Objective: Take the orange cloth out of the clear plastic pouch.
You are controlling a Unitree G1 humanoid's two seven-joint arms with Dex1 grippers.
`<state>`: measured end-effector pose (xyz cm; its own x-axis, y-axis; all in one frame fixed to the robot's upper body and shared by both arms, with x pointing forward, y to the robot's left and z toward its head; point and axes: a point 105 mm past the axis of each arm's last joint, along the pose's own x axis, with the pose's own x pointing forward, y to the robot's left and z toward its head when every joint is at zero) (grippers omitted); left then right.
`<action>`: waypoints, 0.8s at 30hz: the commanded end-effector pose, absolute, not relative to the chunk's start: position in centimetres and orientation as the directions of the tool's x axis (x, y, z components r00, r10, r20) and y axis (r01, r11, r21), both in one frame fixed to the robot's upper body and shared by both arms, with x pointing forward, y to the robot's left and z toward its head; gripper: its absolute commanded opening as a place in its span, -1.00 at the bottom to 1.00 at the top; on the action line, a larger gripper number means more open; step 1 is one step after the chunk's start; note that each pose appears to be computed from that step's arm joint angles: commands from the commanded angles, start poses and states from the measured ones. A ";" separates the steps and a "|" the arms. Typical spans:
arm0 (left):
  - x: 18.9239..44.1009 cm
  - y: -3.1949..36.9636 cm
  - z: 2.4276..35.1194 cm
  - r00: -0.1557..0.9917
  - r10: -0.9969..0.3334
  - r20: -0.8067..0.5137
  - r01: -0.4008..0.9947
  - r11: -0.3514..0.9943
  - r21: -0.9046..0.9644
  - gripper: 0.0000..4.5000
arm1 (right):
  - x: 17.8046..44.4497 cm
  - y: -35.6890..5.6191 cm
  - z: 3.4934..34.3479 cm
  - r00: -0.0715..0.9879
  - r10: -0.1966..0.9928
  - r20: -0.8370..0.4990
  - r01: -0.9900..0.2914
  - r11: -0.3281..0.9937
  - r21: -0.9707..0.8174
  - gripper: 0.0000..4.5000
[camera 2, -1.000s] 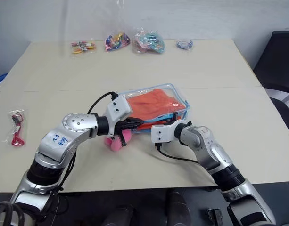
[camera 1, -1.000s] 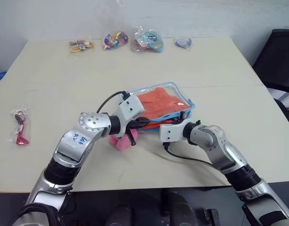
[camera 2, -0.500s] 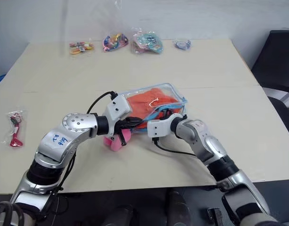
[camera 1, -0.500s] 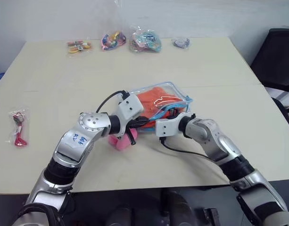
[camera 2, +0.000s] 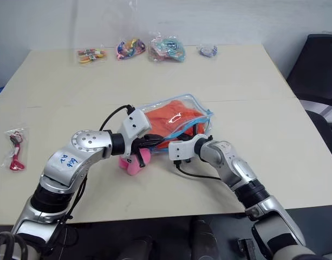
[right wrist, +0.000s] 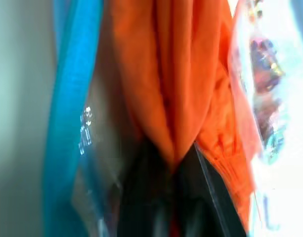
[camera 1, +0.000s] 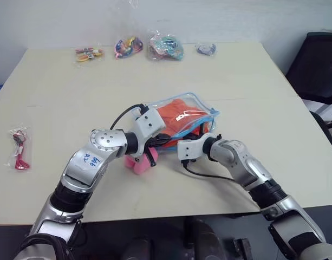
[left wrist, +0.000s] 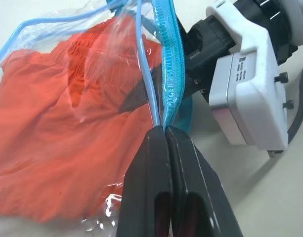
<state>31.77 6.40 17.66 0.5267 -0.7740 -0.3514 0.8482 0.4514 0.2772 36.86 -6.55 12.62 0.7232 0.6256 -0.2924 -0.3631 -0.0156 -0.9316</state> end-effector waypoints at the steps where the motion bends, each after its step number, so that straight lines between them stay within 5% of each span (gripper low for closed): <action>1: 32.1 6.7 18.4 0.560 -0.761 -0.329 0.822 0.462 0.332 -1.00 | 35.7 -7.0 12.3 0.709 0.630 -0.318 -0.379 -0.040 -0.924 -0.98; 13: 34.6 6.9 18.2 0.631 -0.708 -0.315 0.770 0.523 0.367 -1.00 | 28.3 -8.1 17.1 0.611 0.725 -0.318 -0.491 0.033 -0.870 -0.98; 24: 36.0 7.0 17.9 0.632 -0.703 -0.326 0.765 0.498 0.409 -1.00 | 25.7 -11.6 20.9 0.628 0.702 -0.337 -0.595 0.154 -0.789 -0.98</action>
<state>36.01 7.32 16.81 0.6325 -0.6890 -0.3538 0.7714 0.5192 0.3681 26.59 -11.53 19.14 0.6271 0.6829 -0.3746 -0.6086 0.1294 -0.7829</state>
